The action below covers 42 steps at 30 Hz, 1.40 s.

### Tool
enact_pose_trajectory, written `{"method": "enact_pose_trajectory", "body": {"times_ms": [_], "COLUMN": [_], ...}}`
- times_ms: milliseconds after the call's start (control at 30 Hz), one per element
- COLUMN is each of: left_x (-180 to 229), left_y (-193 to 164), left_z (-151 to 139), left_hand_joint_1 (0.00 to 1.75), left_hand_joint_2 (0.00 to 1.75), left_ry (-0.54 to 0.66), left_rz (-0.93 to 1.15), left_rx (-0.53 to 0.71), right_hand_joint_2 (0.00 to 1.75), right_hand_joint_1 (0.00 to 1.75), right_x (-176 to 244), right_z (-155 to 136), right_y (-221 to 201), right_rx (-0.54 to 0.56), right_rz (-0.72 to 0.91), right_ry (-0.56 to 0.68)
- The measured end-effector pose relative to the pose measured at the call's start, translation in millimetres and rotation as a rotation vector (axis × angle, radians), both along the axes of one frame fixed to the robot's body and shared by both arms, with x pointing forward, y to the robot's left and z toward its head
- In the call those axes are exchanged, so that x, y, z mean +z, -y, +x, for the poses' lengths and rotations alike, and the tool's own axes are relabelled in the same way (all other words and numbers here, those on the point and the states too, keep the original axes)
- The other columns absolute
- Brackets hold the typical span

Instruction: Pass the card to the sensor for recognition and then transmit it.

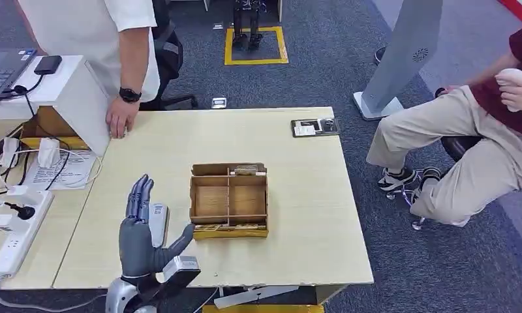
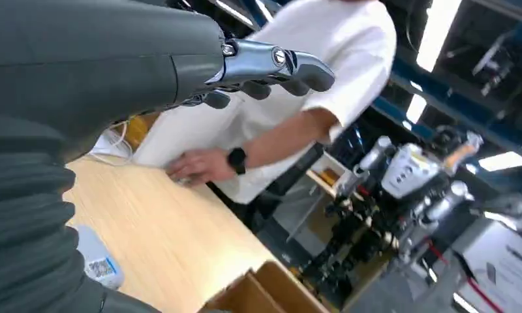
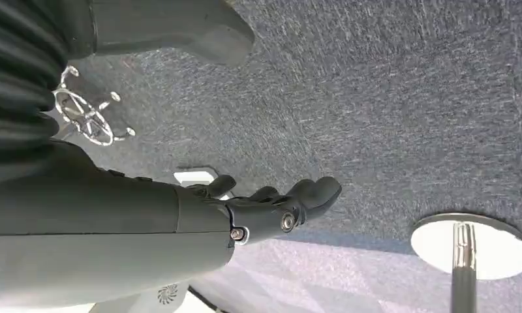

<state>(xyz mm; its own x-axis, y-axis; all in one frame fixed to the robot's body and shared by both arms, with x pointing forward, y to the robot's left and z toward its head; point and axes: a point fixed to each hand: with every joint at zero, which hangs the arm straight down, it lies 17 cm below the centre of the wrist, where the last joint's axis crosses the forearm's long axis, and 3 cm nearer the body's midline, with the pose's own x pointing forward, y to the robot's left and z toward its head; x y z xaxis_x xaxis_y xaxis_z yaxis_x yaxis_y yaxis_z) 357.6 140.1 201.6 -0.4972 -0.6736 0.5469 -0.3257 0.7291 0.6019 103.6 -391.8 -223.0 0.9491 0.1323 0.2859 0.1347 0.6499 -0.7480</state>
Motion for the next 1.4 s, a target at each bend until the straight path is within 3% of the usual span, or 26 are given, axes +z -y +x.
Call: {"method": "enact_pose_trajectory", "body": {"times_ms": [633, 1400], "left_x": [-53.0, -81.2], "left_y": [35.1, 30.8], "left_z": [-5.5, 9.6], "left_hand_joint_1": [0.00, 0.00], "left_hand_joint_2": [1.75, 1.75], "left_ry": [-0.094, -0.097], "left_rz": [0.240, 0.495], "left_rx": [-0.136, -0.008], "right_hand_joint_2": [1.75, 1.75], "right_hand_joint_1": [0.00, 0.00], "right_x": [1.8, 0.3], "right_z": [-0.5, -1.2], "right_y": [11.5, 9.7], "right_rx": [-0.001, -0.005], "right_rz": [-0.017, -0.009], "right_ry": [0.003, 0.000]}}
